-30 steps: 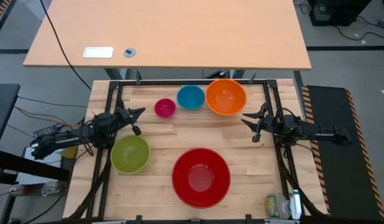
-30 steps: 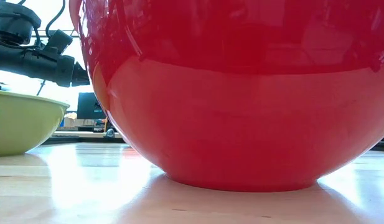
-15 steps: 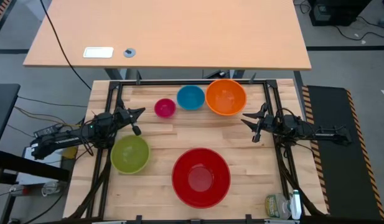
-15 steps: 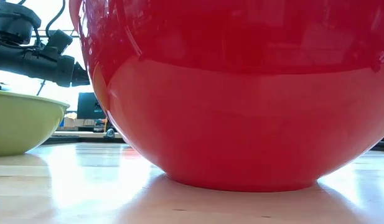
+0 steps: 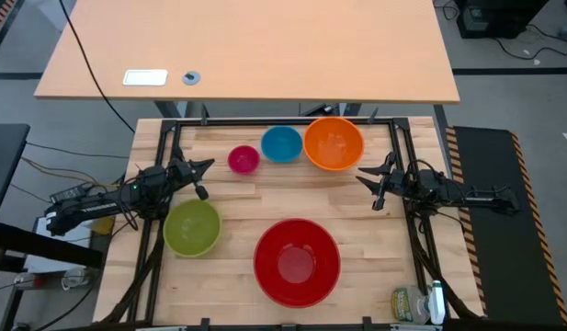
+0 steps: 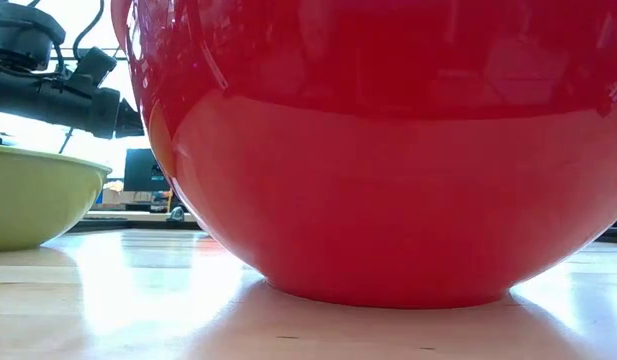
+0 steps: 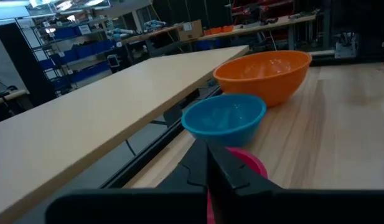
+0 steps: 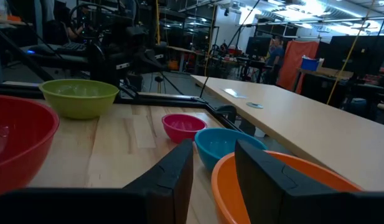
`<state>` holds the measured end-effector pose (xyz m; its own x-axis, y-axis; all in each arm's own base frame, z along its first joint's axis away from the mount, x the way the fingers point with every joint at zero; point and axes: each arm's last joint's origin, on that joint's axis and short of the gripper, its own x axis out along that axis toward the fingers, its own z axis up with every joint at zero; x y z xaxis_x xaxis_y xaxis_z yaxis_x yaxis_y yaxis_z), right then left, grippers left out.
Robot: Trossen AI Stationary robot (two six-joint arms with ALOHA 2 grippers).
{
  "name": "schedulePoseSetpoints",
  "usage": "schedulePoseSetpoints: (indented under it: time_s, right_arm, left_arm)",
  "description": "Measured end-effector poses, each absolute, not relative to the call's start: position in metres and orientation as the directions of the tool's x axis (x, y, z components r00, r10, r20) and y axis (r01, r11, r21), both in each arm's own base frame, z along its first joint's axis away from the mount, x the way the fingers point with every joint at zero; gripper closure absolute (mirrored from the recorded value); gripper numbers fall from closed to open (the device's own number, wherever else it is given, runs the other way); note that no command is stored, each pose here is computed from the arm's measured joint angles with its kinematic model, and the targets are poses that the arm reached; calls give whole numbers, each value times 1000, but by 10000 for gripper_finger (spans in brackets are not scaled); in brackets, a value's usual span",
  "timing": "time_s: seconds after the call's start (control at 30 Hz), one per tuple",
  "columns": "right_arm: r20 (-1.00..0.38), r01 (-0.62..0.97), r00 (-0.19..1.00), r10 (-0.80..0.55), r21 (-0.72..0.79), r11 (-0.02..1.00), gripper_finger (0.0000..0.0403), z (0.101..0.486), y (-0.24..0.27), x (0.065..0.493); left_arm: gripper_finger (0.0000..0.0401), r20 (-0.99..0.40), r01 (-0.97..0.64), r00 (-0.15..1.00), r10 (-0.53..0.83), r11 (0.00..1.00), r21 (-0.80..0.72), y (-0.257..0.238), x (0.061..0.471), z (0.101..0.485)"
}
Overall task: Nest bowls inside each other
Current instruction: Stack the orange bowl on top of the red bowl
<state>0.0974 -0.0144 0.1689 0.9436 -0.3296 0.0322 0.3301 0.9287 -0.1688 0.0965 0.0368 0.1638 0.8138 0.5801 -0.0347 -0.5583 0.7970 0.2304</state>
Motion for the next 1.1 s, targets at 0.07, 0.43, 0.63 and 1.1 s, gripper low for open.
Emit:
schedulePoseSetpoints:
  time_s: [0.07, 0.43, 0.63, 1.1]
  right_arm:
    - [32, 330, 944, -330, -169, 929, 275, 169, -14, 97]
    - [327, 426, 841, -431, 90, 900, 275, 199, -18, 90]
    - [308, 461, 699, -646, 496, 736, 275, 201, -26, 88]
    - [161, 456, 783, -601, 508, 731, 275, 266, -33, 127]
  left_arm:
    - [399, 4, -569, 815, 580, 797, 204, 37, 97, 168]
    - [399, 285, -338, 775, 564, 750, -568, 35, 92, 196]
    - [399, 327, -201, 761, 560, 683, -702, 35, 91, 200]
    - [399, 428, -93, 667, 610, 638, -765, 35, 84, 218]
